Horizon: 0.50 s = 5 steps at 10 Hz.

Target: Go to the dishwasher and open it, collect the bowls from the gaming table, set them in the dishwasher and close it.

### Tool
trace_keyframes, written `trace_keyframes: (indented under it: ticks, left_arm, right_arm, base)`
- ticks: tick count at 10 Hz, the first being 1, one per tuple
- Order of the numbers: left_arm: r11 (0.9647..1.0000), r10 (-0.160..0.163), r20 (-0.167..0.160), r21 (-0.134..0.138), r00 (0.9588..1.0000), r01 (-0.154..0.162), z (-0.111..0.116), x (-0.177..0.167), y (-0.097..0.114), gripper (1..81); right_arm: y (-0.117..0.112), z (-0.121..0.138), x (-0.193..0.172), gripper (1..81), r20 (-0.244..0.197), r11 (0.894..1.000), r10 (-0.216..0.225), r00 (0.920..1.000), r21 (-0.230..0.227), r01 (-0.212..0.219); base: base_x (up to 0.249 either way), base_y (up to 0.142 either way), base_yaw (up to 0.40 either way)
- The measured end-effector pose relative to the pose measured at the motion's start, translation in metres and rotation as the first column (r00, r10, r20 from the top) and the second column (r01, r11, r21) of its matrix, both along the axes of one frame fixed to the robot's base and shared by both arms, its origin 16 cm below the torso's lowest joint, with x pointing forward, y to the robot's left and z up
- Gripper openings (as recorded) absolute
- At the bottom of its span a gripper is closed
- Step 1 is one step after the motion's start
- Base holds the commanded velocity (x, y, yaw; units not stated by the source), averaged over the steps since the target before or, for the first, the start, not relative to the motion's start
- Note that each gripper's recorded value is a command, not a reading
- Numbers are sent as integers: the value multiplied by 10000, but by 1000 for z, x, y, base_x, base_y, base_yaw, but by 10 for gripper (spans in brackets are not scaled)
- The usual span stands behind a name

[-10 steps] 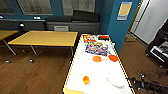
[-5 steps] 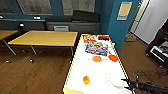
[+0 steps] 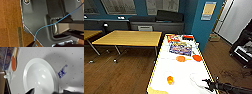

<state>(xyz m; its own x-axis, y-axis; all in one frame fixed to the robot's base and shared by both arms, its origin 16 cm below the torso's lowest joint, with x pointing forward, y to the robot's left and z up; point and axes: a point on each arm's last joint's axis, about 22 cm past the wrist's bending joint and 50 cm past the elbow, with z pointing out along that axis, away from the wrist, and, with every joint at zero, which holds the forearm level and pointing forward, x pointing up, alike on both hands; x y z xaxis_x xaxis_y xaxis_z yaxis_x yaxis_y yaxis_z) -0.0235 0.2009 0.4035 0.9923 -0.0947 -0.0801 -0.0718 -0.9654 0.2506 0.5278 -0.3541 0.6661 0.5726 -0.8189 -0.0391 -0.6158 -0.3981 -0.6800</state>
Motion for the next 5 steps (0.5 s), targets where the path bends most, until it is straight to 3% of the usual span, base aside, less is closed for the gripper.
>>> trace_keyframes:
  ticks: [5]
  left_arm:
    - [10000,26,-10,8,10000,-26,0,0,0,811]
  right_arm:
    - [-45,-12,9,811,-150,9937,-998,9949,-533,989]
  base:
    - [0,0,0]
